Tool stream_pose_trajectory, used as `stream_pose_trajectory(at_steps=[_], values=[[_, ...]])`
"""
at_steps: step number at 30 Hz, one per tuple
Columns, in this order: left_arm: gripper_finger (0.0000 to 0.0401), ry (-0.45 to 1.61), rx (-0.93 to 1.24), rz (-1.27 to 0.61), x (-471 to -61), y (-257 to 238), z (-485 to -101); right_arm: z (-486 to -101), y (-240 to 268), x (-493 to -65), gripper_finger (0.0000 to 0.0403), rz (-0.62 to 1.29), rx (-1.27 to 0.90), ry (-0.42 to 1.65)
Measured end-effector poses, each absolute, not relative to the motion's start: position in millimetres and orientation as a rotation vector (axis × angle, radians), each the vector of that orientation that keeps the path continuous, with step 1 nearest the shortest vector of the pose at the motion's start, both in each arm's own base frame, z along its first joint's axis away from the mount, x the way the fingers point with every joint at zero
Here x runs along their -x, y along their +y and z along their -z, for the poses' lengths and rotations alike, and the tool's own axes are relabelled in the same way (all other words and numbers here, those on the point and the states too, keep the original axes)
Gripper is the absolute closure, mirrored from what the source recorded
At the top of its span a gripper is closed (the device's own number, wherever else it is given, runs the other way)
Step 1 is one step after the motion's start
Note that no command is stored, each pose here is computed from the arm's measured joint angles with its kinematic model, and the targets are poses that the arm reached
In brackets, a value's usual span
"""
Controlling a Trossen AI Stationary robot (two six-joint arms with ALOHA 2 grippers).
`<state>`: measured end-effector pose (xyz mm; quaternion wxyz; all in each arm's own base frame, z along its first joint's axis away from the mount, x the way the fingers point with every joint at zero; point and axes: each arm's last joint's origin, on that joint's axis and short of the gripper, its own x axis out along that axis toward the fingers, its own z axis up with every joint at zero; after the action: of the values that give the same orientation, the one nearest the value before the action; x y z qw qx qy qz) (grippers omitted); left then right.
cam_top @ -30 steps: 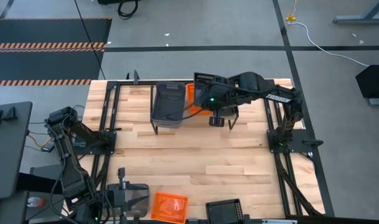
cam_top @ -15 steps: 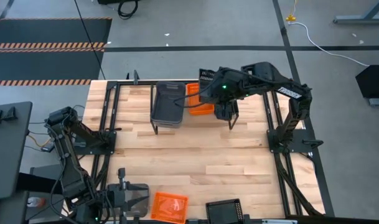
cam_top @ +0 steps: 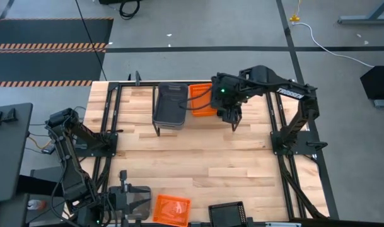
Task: Stack baskets on shelf by color
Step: Stack the top black bin on the black bin on the shelf
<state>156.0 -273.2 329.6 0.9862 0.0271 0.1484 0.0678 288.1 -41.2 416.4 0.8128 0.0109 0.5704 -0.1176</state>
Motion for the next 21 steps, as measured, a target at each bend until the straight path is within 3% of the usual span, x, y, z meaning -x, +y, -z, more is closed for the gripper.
stream_pose_trajectory(at_steps=[10,21], values=[[0.0284,0.303,-0.083,-0.142,-156,-272,-329,-390,-41,-248,0.0383,0.250,0.015,1.347],[0.0284,0.300,-0.074,-0.170,-163,-268,-329,-398,-34,-235,0.0382,0.268,0.078,1.258]])
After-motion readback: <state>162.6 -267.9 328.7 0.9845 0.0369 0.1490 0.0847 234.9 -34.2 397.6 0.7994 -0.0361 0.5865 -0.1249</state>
